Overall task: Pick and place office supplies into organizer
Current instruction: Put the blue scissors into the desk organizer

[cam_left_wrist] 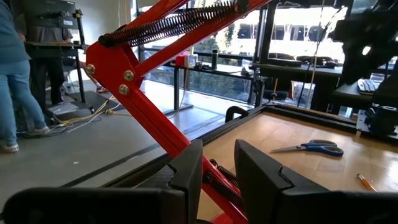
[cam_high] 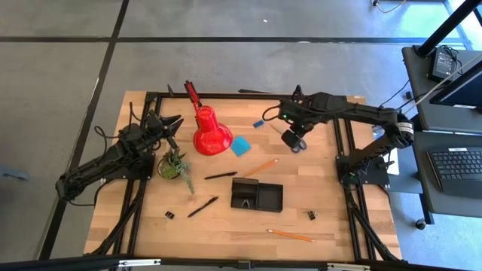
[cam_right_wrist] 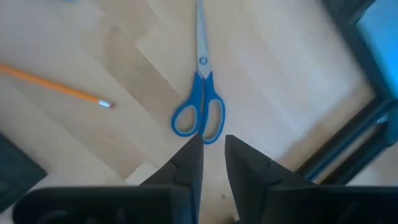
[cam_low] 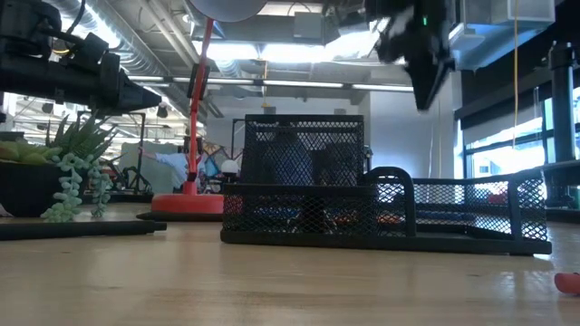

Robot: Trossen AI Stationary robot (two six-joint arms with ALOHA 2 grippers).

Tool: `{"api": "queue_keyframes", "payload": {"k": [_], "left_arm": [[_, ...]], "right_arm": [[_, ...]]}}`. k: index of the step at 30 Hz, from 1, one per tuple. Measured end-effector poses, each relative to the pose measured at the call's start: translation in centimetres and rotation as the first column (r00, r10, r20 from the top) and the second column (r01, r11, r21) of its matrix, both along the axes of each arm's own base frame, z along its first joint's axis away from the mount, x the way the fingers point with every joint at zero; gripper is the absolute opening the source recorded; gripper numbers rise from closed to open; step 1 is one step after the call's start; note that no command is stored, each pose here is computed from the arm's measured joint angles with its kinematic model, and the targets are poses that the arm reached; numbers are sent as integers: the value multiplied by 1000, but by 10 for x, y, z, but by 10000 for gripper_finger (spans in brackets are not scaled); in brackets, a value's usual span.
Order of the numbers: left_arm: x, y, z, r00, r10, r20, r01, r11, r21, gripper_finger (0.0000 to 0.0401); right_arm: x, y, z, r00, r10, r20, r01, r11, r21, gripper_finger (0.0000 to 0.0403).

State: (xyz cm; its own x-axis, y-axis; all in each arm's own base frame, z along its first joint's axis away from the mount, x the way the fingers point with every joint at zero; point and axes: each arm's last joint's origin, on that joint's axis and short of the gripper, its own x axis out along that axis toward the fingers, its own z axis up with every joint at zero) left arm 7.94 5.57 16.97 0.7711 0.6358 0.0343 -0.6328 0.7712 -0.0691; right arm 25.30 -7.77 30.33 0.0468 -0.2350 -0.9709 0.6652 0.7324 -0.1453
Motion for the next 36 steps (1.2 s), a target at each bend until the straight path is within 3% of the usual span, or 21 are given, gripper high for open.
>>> {"api": "queue_keyframes", "payload": {"k": [5,8,14,23,36], "left_arm": [[0,0,0,1000,0,0,0,1000,0,88],[0,0,0,1000,0,0,0,1000,0,88],[0,0,0,1000,0,0,0,1000,0,88],[0,0,0,1000,0,0,0,1000,0,88],[0,0,0,1000,0,0,0,1000,0,88]], "right_arm": [[-7,-17,-48,999,-43,-28,43,999,24,71],[-13,-23,-74,998,-54,-11,55,994,93,71],[-25,-29,-107,999,-50,-19,52,993,107,71],[-31,-31,-121,996,-90,-19,91,990,109,78],[-28,-32,-121,997,-77,16,75,993,95,203]]}}
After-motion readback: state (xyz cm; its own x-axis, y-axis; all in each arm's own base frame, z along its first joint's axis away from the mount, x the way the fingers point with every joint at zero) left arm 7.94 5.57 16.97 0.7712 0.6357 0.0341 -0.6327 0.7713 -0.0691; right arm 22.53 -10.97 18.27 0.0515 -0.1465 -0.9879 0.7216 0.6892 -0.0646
